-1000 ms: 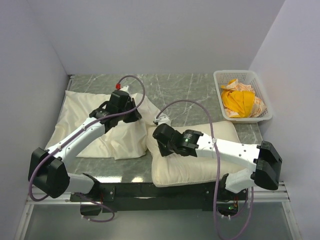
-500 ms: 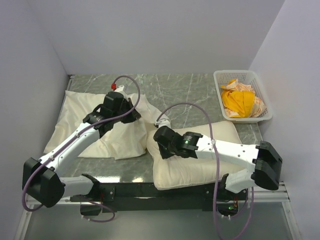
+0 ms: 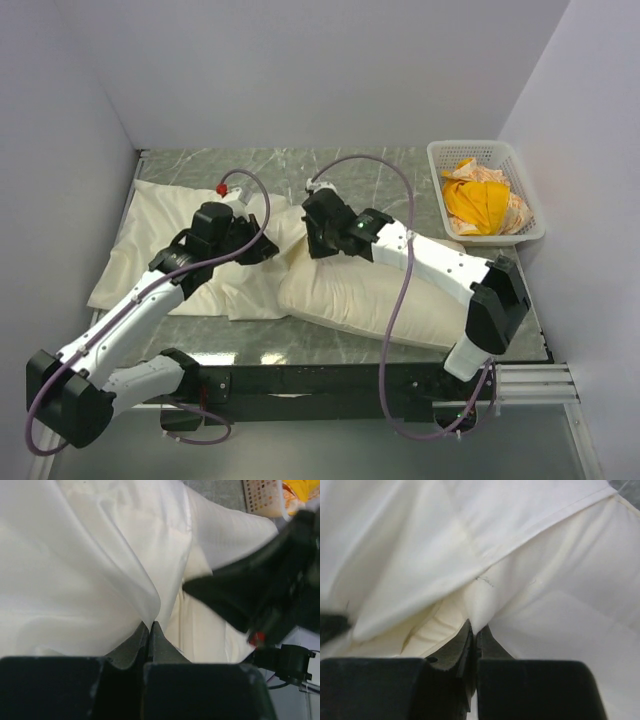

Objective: Put the pillow into the pillowcase

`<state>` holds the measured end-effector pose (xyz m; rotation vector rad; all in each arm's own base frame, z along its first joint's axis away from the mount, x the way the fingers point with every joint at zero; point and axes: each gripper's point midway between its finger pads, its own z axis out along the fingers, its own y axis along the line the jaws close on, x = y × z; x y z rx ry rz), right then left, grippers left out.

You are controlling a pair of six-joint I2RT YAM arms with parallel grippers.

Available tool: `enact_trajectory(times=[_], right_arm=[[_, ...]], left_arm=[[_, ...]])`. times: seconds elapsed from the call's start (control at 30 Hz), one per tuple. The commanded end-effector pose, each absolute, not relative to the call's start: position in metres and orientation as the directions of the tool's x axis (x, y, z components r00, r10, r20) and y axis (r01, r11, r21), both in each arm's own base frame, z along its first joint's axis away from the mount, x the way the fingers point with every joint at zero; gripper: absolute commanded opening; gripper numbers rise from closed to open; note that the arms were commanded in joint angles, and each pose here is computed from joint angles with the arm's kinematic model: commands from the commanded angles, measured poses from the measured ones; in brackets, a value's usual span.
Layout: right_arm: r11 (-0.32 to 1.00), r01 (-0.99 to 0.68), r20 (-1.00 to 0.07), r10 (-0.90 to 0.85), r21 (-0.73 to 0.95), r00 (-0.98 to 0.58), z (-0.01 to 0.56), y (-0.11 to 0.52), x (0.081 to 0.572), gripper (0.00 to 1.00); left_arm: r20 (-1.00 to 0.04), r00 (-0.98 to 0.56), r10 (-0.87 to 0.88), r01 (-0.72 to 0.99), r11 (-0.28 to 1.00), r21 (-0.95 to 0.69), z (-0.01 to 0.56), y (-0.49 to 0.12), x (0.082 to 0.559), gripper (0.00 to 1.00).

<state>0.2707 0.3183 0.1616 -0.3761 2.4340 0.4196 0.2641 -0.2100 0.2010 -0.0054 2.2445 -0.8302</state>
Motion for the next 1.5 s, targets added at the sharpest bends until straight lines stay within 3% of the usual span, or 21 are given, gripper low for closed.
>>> enact_trajectory(times=[0.0, 0.37, 0.87, 1.13, 1.33, 1.47], right_arm=[[0.899, -0.362, -0.673, -0.109, 0.248, -0.732, 0.185, 0.323, 0.314, 0.0], [0.918, -0.265, -0.641, -0.015, 0.296, -0.768, 0.184, 0.31, 0.369, 0.0], [0.916, -0.166, -0.582, 0.085, 0.365, -0.809, 0.175, 0.297, 0.394, 0.0], [0.938, -0.08, -0.636, 0.165, 0.338, -0.753, 0.175, 0.281, 0.398, 0.0], [0.948, -0.058, -0.703, 0.19, 0.313, -0.686, 0.193, 0.287, 0.372, 0.0], [0.897, -0.095, -0.709, 0.272, 0.432, -0.651, 0.208, 0.309, 0.333, 0.0]], left_arm=[[-0.657, -0.728, -0.196, 0.318, 0.752, -0.577, 0.211, -0.212, 0.245, 0.01], [-0.632, -0.767, -0.112, 0.357, 0.744, -0.566, 0.195, -0.206, 0.215, 0.01], [-0.619, -0.785, -0.027, 0.434, 0.689, -0.581, 0.201, -0.21, 0.187, 0.03], [-0.715, -0.699, -0.002, 0.64, 0.442, -0.628, 0.277, -0.243, 0.176, 0.06], [-0.715, -0.698, -0.043, 0.595, 0.52, -0.613, 0.283, -0.255, 0.22, 0.06], [-0.684, -0.723, -0.097, 0.505, 0.601, -0.619, 0.275, -0.264, 0.264, 0.08]])
